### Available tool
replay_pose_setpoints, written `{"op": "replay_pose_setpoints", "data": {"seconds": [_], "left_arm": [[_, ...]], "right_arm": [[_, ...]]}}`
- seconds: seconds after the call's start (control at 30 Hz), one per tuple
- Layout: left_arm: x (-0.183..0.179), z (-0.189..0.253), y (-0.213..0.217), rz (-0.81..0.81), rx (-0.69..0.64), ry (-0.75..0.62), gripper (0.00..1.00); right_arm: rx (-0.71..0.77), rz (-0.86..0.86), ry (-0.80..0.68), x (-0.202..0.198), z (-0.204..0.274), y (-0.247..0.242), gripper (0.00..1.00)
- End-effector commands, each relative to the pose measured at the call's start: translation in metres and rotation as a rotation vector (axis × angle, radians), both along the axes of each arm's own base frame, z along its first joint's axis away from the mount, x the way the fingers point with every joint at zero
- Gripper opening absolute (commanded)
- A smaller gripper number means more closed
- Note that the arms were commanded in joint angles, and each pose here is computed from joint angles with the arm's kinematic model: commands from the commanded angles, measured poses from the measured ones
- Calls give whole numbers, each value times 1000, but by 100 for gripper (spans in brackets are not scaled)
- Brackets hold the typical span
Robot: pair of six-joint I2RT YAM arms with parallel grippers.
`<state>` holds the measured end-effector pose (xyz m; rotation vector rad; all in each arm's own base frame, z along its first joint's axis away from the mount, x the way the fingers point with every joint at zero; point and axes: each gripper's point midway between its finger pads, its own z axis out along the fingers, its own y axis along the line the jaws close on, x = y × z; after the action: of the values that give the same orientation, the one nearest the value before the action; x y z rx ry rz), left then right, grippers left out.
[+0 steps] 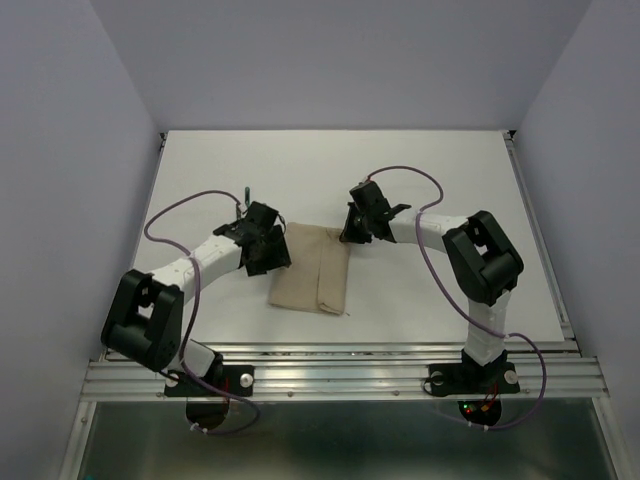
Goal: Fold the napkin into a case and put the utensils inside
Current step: Fold the 2/3-rectangle-folded napkin at the center of the board.
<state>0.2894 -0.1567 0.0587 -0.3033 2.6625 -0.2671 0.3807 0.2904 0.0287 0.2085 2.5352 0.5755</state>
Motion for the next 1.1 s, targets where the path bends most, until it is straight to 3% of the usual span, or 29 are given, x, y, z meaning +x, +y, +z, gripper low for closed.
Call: {"op": "replay_pose_setpoints", "data": {"seconds": [0.0,0.2,0.5,0.63,0.67,0.8,0.9,0.97,1.0,1.07], "left_arm": [[-42,-4,7,37,-73,21,69],[-84,-14,1,41,-214,73,65],[-96,-45,-1,28,-211,150,52],[-95,-41,-3,26,-219,153,31],[-93,-37,-5,24,-226,145,21],[-92,-15,-12,23,-262,116,8],[-93,6,-17,11,-291,78,8],[-92,13,-20,-1,-308,62,13],[-91,13,-21,-16,-307,56,32],[-91,8,-24,-47,-307,72,59]], "right_arm": [[-76,41,84,-22,-24,-11,9],[-86,43,89,-23,-25,-13,10],[-91,41,97,-23,-27,-13,10],[-95,37,102,-24,-28,-14,9],[-93,35,103,-24,-28,-14,10],[-94,33,104,-24,-29,-14,10],[-94,36,102,-24,-29,-14,10],[-94,36,102,-24,-29,-14,9],[-93,35,101,-23,-28,-13,9],[-93,32,105,-23,-30,-13,10]]}}
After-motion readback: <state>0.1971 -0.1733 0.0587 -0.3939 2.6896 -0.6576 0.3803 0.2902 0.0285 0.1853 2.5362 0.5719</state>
